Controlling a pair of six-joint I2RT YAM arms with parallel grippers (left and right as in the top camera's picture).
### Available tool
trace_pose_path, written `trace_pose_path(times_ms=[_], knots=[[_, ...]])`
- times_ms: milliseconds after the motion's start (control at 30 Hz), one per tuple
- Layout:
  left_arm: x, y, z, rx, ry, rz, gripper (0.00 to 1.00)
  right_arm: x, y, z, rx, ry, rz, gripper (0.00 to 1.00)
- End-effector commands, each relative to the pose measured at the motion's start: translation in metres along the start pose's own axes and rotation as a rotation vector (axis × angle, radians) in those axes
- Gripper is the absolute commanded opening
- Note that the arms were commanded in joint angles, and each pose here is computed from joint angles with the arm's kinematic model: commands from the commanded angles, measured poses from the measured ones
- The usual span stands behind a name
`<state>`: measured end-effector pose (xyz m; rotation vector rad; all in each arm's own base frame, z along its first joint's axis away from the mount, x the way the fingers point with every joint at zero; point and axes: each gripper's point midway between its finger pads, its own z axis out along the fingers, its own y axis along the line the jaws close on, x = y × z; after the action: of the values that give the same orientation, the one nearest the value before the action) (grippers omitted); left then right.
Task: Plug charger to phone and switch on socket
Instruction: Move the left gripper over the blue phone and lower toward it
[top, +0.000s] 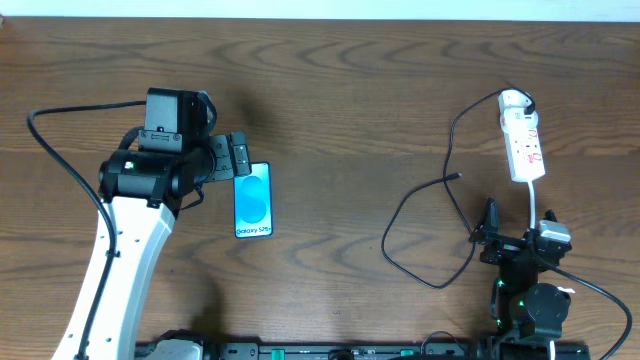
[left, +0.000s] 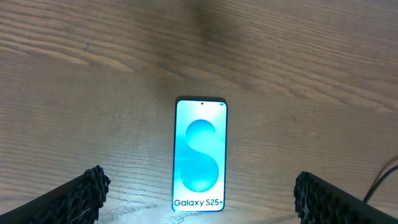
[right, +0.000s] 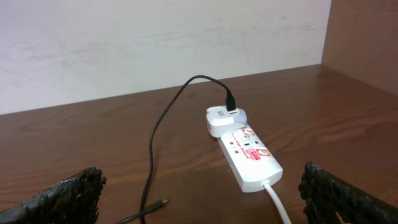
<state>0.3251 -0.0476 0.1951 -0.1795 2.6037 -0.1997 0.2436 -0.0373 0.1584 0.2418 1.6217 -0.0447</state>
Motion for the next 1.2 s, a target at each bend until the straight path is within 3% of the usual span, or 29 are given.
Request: trace_pose_path(times_ms=[0,533,833,1167], knots=[[-0.005,-0.005,-0.003,0.022,-0.009,0.018,0.98,-0.001,-0.001,0.0,0.006,-0.005,-0.006,0.99],[0.003,-0.01,-0.001,0.05,0.025,-0.052,0.98,-0.001,-0.001,0.0,0.006,-0.005,-0.006,0.99],[0.022,-0.023,0.031,0.047,0.151,-0.009,0.98,-0.001,-0.001,0.0,0.006,-0.004,-0.006,0.99],[0.051,0.011,0.088,-0.158,0.309,0.011,0.98,-0.001,-0.001,0.0,0.005,-0.004,-0.006,0.99]])
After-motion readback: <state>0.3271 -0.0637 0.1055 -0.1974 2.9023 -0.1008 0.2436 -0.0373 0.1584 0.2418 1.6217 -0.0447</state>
